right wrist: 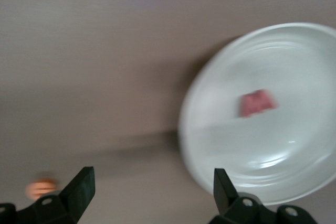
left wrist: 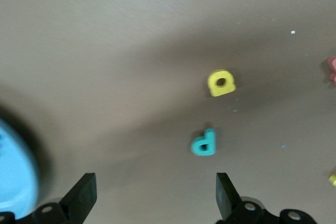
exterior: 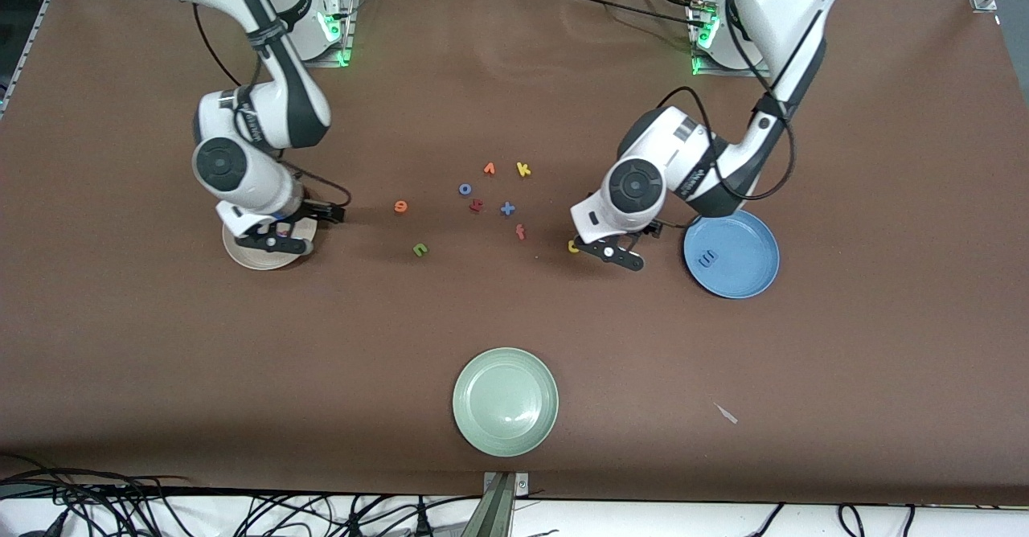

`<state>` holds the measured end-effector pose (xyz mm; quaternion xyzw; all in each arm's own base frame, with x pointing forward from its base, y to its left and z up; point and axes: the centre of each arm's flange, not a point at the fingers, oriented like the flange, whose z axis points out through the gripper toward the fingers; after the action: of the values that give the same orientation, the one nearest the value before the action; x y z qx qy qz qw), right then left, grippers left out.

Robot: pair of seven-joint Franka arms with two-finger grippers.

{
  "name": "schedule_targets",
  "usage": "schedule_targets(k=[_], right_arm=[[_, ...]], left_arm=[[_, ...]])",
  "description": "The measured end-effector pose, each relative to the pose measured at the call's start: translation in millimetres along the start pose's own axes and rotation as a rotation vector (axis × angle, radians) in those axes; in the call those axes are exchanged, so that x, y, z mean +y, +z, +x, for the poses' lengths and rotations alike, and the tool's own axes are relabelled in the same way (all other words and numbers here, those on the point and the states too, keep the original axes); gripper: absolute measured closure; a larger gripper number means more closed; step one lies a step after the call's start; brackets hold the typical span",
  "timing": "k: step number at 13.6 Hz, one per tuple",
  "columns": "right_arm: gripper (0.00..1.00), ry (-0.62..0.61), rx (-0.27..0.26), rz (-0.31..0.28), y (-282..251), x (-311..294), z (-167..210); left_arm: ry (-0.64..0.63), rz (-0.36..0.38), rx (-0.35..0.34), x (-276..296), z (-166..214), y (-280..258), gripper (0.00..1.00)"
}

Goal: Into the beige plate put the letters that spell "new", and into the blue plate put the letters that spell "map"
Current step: 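Grasp the green U with the right gripper while the left gripper grasps P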

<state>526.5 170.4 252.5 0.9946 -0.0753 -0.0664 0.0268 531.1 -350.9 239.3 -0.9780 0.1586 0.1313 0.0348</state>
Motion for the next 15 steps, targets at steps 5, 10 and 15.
schedule_targets(k=[5,10,15], right_arm=[[0.0,-0.078,0.021,0.036,-5.0,-83.3,-10.7],[0.0,-0.328,0.04,0.061,1.1,-131.6,0.2],[0.0,-0.589,0.067,0.033,13.8,-164.6,2.0]], left_arm=[[-0.081,-0.039,0.038,42.5,-17.7,73.6,0.0],[-0.093,-0.044,0.05,38.9,-16.2,75.7,0.33],[-0.098,-0.045,0.054,36.1,-14.9,75.5,0.47]])
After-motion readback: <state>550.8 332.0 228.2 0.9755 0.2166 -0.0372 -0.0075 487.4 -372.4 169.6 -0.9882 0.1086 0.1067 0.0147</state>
